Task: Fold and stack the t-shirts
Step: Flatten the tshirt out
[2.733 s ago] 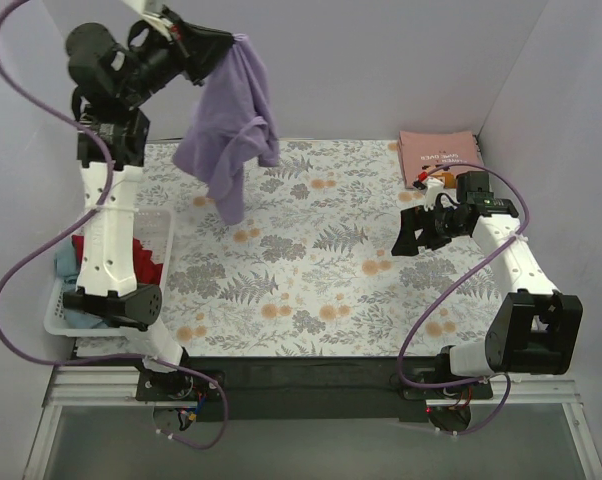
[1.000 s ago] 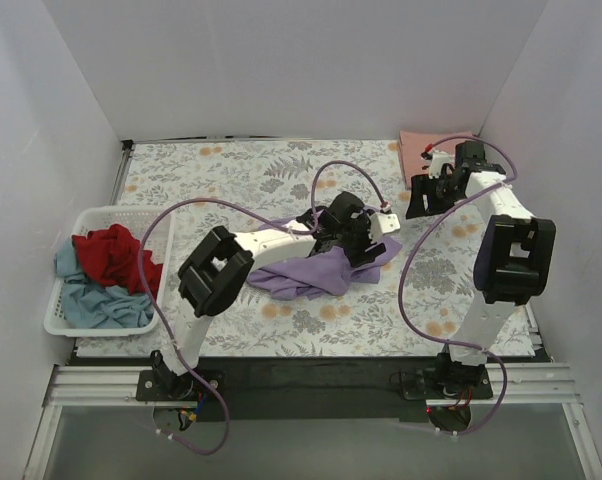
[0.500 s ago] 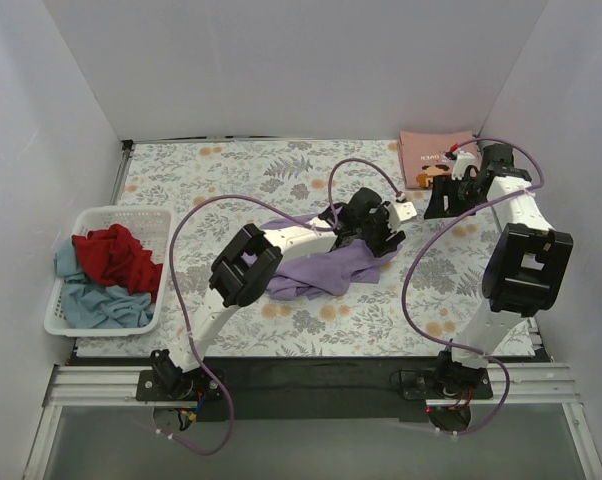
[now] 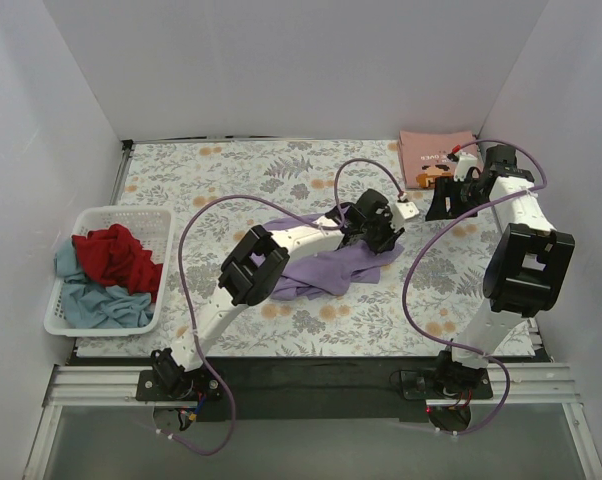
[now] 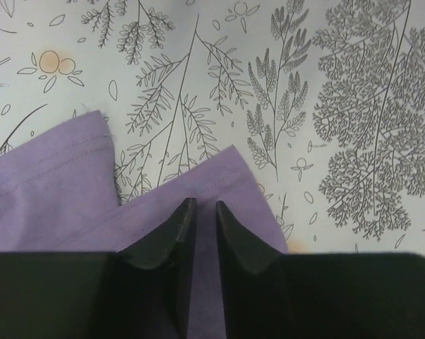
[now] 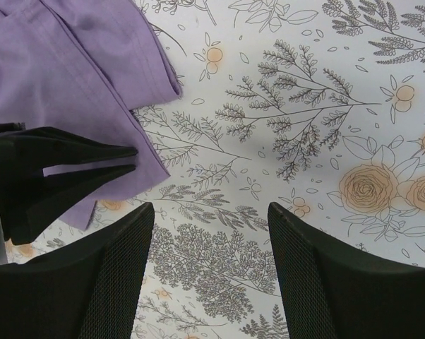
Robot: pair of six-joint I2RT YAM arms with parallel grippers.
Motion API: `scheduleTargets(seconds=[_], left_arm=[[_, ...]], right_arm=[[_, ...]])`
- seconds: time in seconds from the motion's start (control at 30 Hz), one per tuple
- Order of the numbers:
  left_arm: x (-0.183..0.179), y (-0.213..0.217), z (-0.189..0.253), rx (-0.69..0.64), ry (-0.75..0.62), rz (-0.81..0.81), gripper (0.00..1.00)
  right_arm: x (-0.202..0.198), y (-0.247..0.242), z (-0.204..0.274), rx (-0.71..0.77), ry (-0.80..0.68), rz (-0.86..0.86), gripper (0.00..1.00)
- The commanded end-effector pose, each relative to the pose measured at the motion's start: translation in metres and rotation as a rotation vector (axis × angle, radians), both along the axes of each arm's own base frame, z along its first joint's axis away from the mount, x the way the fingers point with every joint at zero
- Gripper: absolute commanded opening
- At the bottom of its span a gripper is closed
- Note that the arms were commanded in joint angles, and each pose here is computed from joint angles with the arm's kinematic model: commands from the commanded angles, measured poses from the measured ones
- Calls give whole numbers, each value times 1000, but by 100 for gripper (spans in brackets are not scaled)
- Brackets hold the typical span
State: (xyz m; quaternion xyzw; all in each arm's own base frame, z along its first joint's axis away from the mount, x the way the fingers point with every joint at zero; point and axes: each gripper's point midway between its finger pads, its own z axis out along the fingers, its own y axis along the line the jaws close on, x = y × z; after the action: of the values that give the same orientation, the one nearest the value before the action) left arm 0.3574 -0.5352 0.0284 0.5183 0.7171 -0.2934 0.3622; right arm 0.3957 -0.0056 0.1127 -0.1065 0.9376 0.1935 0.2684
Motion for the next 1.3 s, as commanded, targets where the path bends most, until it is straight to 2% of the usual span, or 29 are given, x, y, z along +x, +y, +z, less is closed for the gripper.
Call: scheduleTargets(seconds=[0.0,0.03,0.07,0.1,0.17,0.2,0.27,0.3,0.33,0.4,0.43,0.47,0.5,0.53,0.57,0.73,0.83,0.97,1.1,1.27], left_arm=[[-14,15,-13,108,109,32,14],[-23,20,-9,123,142,13,1],[-26,24,-3,122,154,4,0],[-27,23,42,58,134,-1,0],[-37,33,88,-32,171,-45,0],[-36,45,148,-131,149,-50,0],[-50,66,205,-231,149,-98,0],[-44,89,207,-239,165,-60,0],[-51,111,258,-310,103,-54,0],[-52,148,268,-332,115,-7,0],[-32,180,277,-357,106,63,0],[-37,204,301,-398,83,90,0],[-37,223,294,-400,102,115,0],[-18,256,297,-413,82,205,0],[-22,276,317,-447,41,240,0],[16,391,341,-514,-108,555,0],[20,429,341,-504,-139,630,0],[26,449,327,-464,-130,702,0],[39,465,327,-440,-146,780,0],[61,480,323,-379,-171,834,0]], right_arm=[[3,1,17,14,-42,15,72],[3,2,18,18,-43,17,72],[3,2,18,19,-42,19,71],[3,4,20,24,-48,22,71],[2,5,19,34,-44,29,71],[2,7,21,40,-49,35,71],[2,9,21,49,-52,44,71],[2,10,22,58,-58,53,71],[2,11,22,64,-57,57,71],[2,15,21,82,-53,67,71],[2,17,18,91,-45,73,71],[2,18,16,99,-42,77,71],[1,22,14,115,-35,87,71],[0,25,12,122,-30,97,71],[0,28,11,127,-29,107,72],[2,46,-2,149,10,147,72],[9,60,-7,140,16,180,73],[22,85,-11,75,-3,267,70],[17,121,-25,-5,-12,412,69],[4,124,-34,-76,-29,504,63]])
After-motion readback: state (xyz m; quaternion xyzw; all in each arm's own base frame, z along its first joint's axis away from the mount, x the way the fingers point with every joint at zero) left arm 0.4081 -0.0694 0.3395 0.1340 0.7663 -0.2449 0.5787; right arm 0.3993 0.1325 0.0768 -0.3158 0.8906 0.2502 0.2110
